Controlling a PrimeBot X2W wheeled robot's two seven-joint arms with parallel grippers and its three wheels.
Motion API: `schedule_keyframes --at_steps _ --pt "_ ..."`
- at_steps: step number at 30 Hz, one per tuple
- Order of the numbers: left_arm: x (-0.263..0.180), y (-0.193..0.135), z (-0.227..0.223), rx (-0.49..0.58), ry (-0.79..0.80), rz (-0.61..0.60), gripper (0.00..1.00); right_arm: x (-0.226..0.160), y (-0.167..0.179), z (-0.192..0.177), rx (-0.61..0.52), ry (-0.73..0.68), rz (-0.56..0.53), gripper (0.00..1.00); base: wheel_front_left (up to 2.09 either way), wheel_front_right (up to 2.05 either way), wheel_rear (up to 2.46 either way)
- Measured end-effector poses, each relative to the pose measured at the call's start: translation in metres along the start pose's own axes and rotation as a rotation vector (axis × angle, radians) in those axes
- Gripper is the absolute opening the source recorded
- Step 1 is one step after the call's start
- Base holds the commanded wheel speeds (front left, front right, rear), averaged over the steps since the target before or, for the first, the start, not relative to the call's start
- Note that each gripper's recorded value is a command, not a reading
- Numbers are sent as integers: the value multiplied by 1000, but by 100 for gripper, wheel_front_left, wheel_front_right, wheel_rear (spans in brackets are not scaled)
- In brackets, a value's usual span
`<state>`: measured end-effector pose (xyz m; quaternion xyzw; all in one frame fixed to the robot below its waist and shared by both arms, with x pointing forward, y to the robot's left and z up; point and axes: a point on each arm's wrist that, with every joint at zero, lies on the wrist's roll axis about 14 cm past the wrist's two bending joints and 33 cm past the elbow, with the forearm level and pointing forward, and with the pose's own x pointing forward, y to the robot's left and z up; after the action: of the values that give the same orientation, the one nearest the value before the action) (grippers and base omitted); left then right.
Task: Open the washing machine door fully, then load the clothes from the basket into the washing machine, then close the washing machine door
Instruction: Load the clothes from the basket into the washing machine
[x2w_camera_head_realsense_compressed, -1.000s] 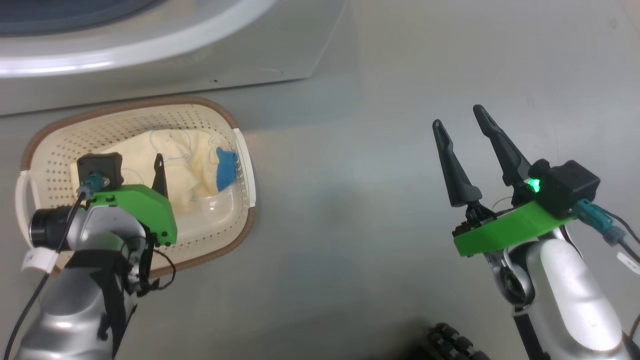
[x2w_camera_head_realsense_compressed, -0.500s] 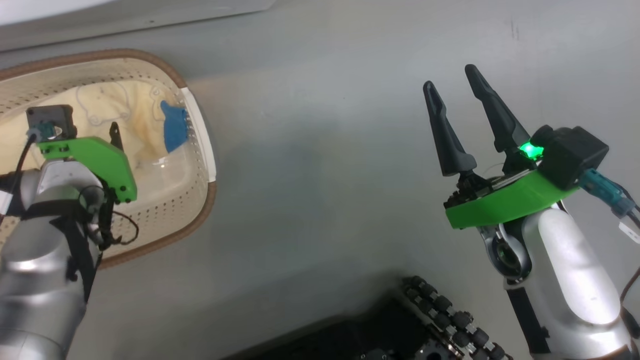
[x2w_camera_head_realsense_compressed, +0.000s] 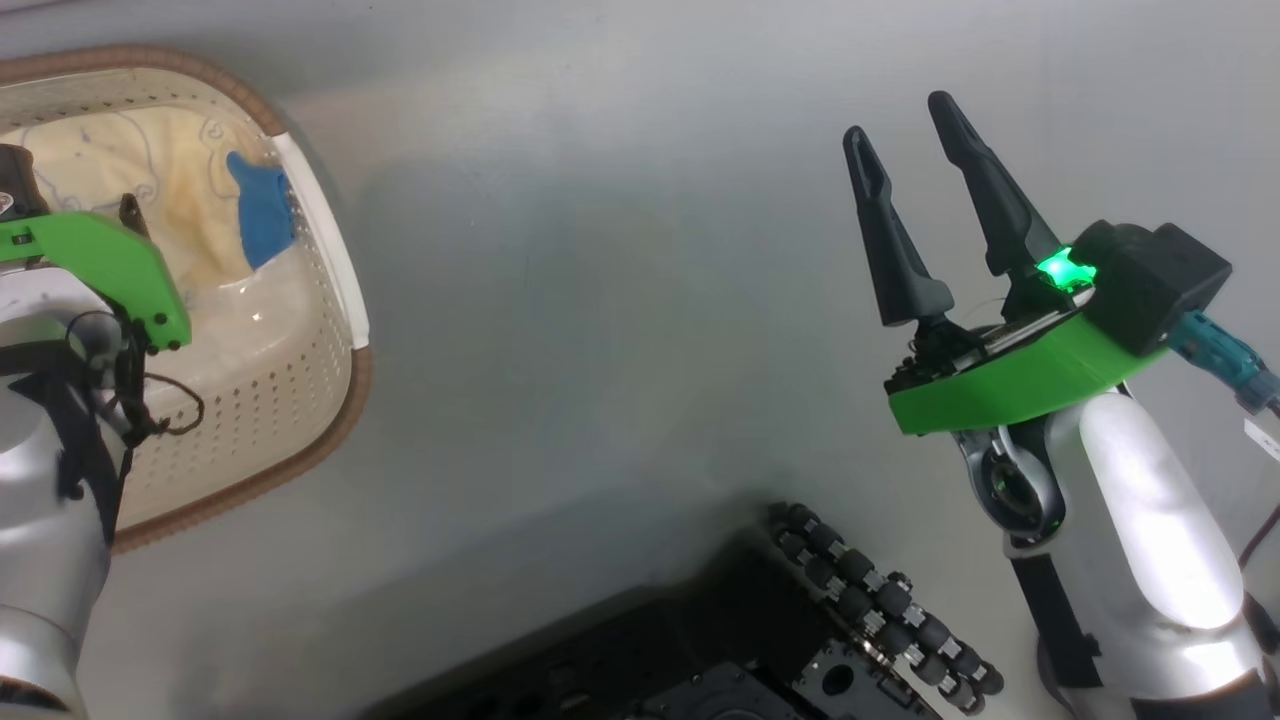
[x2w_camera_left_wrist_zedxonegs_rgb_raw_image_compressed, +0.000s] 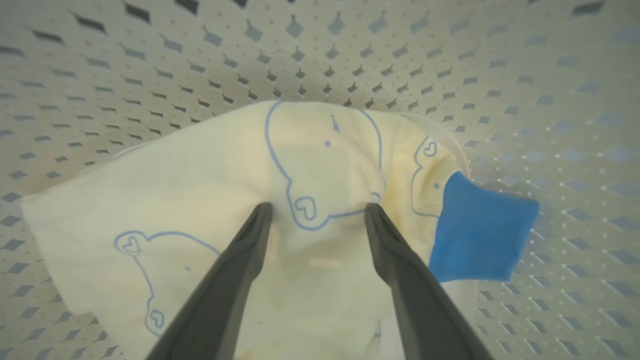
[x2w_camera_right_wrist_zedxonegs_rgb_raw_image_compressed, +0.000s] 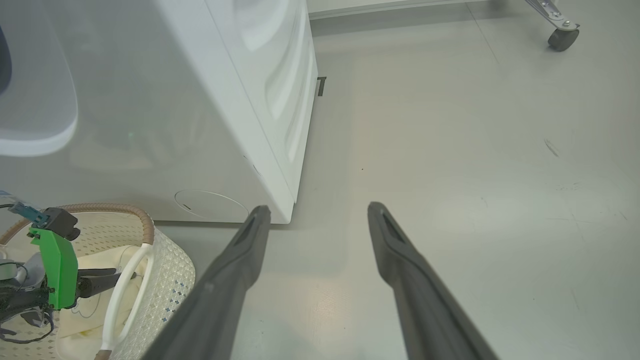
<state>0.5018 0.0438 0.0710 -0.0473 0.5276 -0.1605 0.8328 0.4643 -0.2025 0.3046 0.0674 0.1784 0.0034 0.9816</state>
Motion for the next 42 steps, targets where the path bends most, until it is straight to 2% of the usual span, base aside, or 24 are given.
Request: schedule_keyframes --at_steps 1,2,4,5,6,16,25,34,42 --pt "0 1 0 -1 0 4 94 0 0 0 1 1 1 100 0 0 0" --pt "0 2 2 -1 -7 7 81 1 1 -1 2 1 2 100 0 0 0" --pt "0 5 4 -3 -14 13 41 2 2 -2 4 2 5 100 0 0 0" --pt "0 6 5 -3 -16 16 15 2 2 -2 4 1 7 100 0 0 0" --pt "0 7 5 -3 -20 16 0 3 3 -2 4 0 8 100 0 0 0" --pt "-6 12 11 -16 -57 29 0 7 3 4 5 -19 11 100 0 0 0" --pt "-28 17 40 -26 -214 58 0 8 4 16 -18 -56 12 100 0 0 0" --pt "-71 18 66 -55 -362 82 0 3 8 33 -54 -97 15 100 0 0 0" --pt "-134 16 105 -77 -563 111 0 -11 12 54 -71 -144 18 100 0 0 0"
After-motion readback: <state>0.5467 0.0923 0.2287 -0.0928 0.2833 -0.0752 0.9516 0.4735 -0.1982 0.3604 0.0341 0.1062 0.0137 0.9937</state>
